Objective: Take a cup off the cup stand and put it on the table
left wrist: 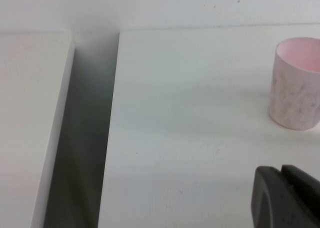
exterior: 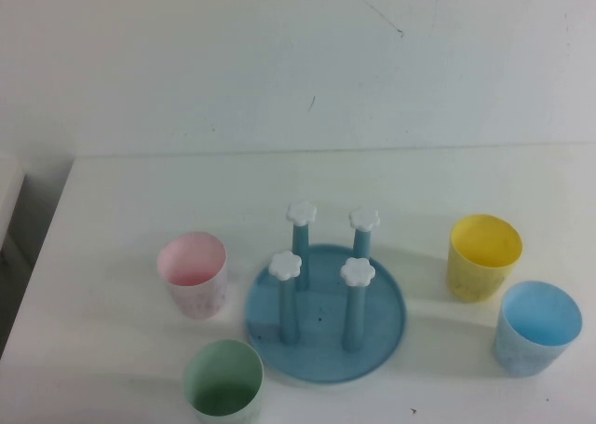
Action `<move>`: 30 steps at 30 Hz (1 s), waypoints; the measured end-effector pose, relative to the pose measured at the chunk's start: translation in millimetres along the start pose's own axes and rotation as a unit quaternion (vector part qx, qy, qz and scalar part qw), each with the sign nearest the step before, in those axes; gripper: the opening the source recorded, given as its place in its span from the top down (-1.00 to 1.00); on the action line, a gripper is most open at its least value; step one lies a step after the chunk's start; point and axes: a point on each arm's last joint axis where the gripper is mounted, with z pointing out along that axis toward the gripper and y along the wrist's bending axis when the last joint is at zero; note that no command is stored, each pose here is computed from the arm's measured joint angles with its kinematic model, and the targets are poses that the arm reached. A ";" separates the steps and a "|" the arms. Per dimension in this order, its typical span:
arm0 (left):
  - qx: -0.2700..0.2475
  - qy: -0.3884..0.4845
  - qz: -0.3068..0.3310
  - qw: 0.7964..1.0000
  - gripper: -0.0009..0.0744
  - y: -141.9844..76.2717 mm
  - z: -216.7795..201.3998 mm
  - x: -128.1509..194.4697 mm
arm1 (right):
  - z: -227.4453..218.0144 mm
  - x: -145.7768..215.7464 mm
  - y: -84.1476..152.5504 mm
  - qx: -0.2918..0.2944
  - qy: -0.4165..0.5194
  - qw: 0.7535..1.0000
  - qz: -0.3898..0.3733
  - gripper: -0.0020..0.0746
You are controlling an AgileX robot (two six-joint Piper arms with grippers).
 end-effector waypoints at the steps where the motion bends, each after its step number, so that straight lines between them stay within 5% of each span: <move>1: 0.000 0.000 0.000 1.000 0.98 0.0 0.0 0.0 | 0.0 0.4 0.4 -0.004 0.002 1.000 -0.004 0.95; 30: 0.000 0.000 0.002 1.000 0.98 0.0 0.0 0.0 | -0.1 -0.1 4.1 -0.041 -0.002 0.998 0.057 0.95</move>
